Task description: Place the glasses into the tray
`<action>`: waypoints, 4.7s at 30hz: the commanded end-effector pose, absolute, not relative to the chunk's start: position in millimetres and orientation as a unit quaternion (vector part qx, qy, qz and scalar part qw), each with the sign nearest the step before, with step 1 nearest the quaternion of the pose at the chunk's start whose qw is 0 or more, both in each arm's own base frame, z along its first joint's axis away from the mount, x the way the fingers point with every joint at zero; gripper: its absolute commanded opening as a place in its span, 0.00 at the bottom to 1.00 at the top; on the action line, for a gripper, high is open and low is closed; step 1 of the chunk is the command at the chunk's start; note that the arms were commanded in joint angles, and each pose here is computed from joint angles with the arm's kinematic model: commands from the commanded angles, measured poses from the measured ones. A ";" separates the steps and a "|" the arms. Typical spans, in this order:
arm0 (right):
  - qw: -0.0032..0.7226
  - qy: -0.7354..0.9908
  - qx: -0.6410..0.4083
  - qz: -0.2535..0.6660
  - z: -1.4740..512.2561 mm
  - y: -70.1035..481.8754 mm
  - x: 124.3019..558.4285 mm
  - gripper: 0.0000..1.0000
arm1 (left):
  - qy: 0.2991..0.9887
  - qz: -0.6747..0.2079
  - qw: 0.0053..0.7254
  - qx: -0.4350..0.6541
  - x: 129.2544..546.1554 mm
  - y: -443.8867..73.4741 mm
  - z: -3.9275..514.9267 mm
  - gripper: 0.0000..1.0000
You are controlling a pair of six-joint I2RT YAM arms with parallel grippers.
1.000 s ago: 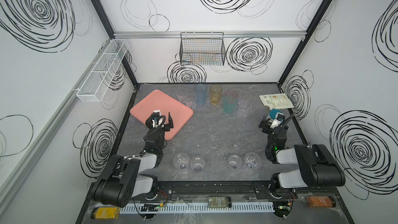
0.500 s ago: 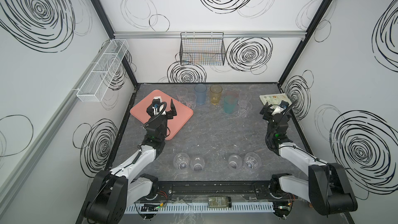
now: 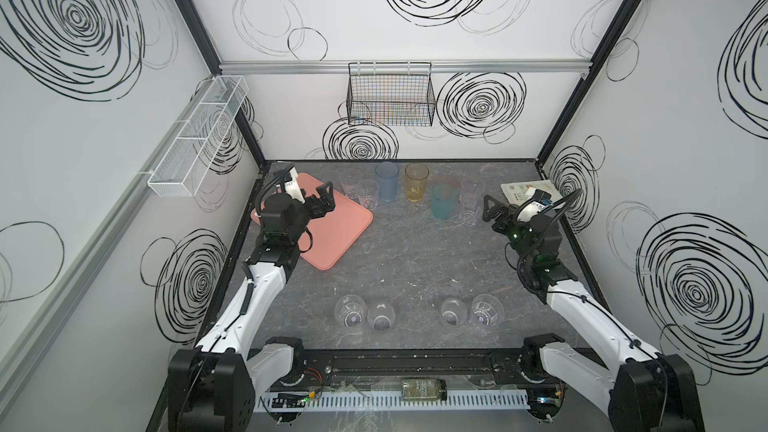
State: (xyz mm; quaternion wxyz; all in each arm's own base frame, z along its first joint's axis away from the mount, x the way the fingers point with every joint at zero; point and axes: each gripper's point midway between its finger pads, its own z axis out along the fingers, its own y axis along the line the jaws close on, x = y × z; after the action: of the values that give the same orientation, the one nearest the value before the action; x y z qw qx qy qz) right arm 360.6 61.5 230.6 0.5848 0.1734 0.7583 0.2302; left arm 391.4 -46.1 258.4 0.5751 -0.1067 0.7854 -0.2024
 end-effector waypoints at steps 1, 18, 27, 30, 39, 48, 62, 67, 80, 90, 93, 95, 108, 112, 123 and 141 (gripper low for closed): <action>0.520 0.819 0.218 0.105 202.8 41.4 354.3 1.00 | 0.830 -0.200 0.512 -0.097 382.8 -69.6 231.3 0.97; 0.444 0.865 0.111 0.204 181.8 102.5 358.5 0.84 | 0.894 -0.157 0.373 -0.192 331.1 -68.6 92.1 1.00; 0.405 0.875 0.058 0.259 165.9 160.6 358.6 0.84 | 0.910 -0.144 0.327 -0.211 318.2 -65.1 52.3 1.00; 0.398 0.877 0.051 0.265 160.9 170.2 358.1 0.83 | 0.918 -0.146 0.303 -0.208 312.4 -71.4 39.9 0.99; 0.384 0.884 0.048 0.261 145.8 173.4 356.4 0.82 | 0.942 -0.140 0.240 -0.185 284.4 -92.7 13.6 0.96; 0.343 0.898 0.057 0.268 124.9 180.1 355.3 0.82 | 0.943 -0.194 0.213 -0.168 262.4 -130.8 15.4 0.94; 0.296 0.909 0.080 0.284 104.7 191.5 350.9 0.74 | 0.932 -0.276 0.196 -0.131 266.5 -208.1 30.7 0.91; 0.279 0.921 0.089 0.258 91.5 198.1 350.3 0.73 | 0.927 -0.295 0.219 -0.076 277.4 -237.9 59.3 0.90; 0.276 0.944 0.072 0.167 82.6 282.0 346.3 0.77 | 0.908 -0.183 0.355 -0.129 329.8 -100.9 125.0 0.89; 0.246 0.963 0.011 0.113 43.3 349.4 357.4 0.60 | 0.878 -0.099 0.409 -0.228 317.2 -34.3 124.6 0.89; 0.242 0.965 -0.007 0.100 34.5 361.2 358.1 0.53 | 0.879 -0.096 0.410 -0.223 316.2 -33.8 122.9 0.89; 0.242 0.965 -0.011 0.099 28.2 365.1 359.2 0.50 | 0.880 -0.097 0.408 -0.223 315.9 -34.3 121.0 0.90; 0.216 0.974 -0.041 0.058 9.2 325.1 358.8 0.25 | 0.881 -0.101 0.408 -0.218 316.1 -36.1 124.5 0.90; 0.201 0.977 -0.056 0.053 9.7 302.3 356.5 0.21 | 0.881 -0.108 0.407 -0.215 316.8 -40.3 124.5 0.91; 0.184 0.971 -0.133 -0.078 13.7 205.6 363.9 0.16 | 0.882 -0.104 0.406 -0.217 317.4 -39.7 123.9 0.90; 0.166 0.926 -0.183 -0.285 17.7 124.6 376.4 0.18 | 0.885 -0.123 0.394 -0.216 323.4 -51.8 115.8 0.91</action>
State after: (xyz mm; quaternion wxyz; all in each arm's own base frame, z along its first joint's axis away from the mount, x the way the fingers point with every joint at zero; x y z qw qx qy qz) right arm 386.1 158.9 23.3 0.2039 -0.1626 0.9447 -0.1986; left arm 310.7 -47.0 101.3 0.3741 -0.2141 0.8963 -0.1046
